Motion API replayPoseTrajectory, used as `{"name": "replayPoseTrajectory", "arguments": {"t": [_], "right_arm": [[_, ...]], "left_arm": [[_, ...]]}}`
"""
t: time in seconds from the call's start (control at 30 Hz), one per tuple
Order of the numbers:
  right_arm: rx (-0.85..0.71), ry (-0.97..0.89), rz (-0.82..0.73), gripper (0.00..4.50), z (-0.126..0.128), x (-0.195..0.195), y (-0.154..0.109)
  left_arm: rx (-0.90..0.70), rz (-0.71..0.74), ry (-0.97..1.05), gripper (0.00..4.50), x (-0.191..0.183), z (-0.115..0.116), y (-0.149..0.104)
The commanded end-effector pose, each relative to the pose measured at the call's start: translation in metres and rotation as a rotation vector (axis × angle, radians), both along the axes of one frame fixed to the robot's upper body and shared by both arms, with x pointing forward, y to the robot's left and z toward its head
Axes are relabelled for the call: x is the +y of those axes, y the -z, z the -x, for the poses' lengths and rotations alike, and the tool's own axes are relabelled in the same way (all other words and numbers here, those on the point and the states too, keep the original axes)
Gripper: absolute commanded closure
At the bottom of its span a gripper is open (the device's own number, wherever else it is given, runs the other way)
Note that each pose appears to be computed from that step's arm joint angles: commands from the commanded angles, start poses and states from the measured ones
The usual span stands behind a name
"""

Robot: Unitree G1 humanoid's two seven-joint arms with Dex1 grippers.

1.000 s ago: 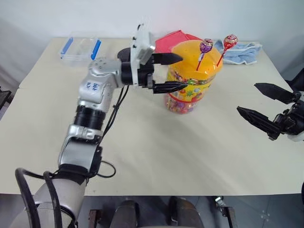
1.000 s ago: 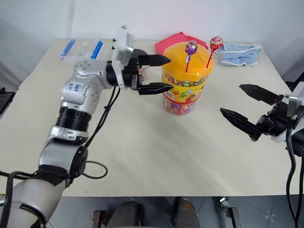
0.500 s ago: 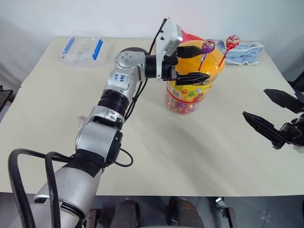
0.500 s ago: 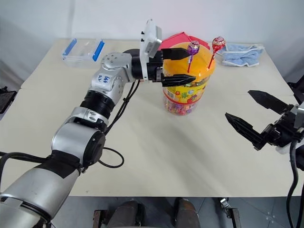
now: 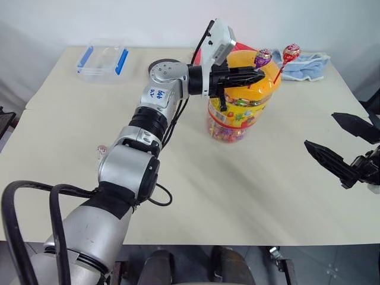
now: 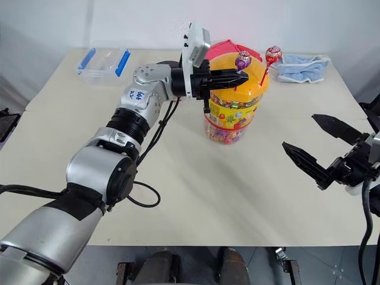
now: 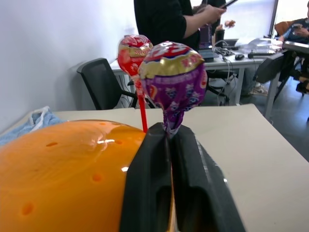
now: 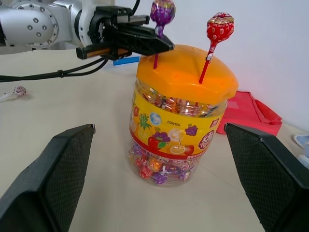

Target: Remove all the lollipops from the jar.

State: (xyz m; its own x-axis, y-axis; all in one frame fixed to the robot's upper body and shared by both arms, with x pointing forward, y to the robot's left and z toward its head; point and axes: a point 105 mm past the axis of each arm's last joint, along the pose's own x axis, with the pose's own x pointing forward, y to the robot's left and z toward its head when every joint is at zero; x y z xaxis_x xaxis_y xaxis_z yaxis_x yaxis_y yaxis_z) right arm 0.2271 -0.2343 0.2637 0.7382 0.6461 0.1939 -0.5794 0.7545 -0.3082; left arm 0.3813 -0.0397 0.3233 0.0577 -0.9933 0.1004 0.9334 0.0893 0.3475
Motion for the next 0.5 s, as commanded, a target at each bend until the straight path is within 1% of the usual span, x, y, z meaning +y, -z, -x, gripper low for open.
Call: {"name": "replayPoseTrajectory", "arguments": {"t": [0.03, 0.2, 0.27, 0.33, 0.4, 0.5], "right_arm": [[-0.058, -0.025, 0.013, 0.00, 0.005, 0.002, -0.015], [-0.055, -0.041, 0.027, 0.00, 0.002, 0.001, -0.018], [-0.055, -0.045, 0.029, 0.00, 0.000, 0.002, -0.018], [-0.054, -0.049, 0.029, 0.00, 0.000, 0.002, -0.018], [-0.048, -0.054, 0.029, 0.00, -0.001, 0.002, -0.017], [-0.040, -0.061, 0.031, 0.00, -0.003, 0.002, -0.016]], "left_arm": [[-0.118, 0.104, 0.017, 4.48, -0.002, 0.015, -0.056], [-0.164, 0.197, -0.086, 4.48, 0.019, 0.012, -0.093], [-0.088, 0.220, -0.182, 4.48, 0.037, 0.001, -0.104], [-0.022, 0.224, -0.279, 4.48, 0.054, -0.010, -0.107], [0.010, 0.123, -0.426, 4.48, 0.083, -0.029, -0.085], [0.044, 0.008, -0.554, 4.48, 0.110, -0.042, -0.057]]}}
